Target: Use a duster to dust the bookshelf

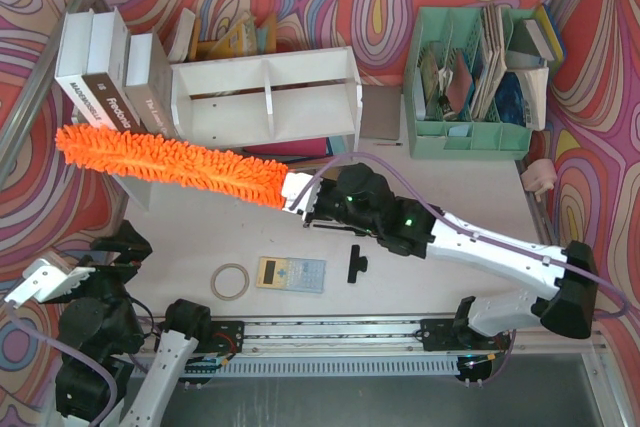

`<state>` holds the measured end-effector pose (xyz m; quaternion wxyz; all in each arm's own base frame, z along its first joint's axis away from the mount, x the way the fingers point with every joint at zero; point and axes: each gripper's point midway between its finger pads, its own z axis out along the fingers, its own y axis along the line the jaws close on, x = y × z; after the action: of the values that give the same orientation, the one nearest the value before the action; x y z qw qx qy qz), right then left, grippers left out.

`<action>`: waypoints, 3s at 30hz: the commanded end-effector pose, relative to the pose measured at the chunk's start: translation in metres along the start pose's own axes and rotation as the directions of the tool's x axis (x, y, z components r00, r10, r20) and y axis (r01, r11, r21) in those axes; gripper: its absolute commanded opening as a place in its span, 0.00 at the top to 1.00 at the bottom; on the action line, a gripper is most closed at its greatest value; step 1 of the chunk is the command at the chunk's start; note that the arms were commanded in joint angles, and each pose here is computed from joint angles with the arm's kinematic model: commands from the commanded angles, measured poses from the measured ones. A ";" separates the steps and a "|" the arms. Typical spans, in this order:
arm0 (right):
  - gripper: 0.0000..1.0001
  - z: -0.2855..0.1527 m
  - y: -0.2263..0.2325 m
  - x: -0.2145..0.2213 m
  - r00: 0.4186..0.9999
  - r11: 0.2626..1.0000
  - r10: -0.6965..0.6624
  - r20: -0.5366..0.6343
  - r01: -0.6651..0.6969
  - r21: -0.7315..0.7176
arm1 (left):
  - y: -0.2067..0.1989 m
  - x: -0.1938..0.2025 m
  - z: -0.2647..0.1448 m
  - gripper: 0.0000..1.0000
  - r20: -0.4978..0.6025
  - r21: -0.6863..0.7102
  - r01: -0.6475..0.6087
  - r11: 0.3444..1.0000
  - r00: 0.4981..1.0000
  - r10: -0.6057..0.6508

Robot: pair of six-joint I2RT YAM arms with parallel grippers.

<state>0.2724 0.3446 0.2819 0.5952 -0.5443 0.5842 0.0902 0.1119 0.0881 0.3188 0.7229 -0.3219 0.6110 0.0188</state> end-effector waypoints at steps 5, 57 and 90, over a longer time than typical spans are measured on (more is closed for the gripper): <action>1.00 -0.036 -0.036 -0.046 0.990 0.995 0.030 0.140 -0.043 0.091 | -0.001 0.004 0.005 0.01 -0.011 -0.021 -0.024 0.999 1.000 0.024; 1.00 -0.022 0.000 -0.005 0.979 0.981 0.193 0.059 -0.195 0.023 | -0.011 0.015 0.012 0.02 -0.058 -0.003 -0.080 0.997 0.995 0.079; 1.00 -0.051 -0.018 -0.040 0.983 0.992 0.125 0.132 -0.127 0.007 | -0.008 0.012 0.012 0.02 -0.050 -0.012 -0.105 0.994 0.993 0.104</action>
<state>0.2408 0.3286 0.2967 0.5700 -0.5280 0.6095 0.1577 0.1289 0.0822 0.3103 0.7002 -0.2956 0.6479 0.0517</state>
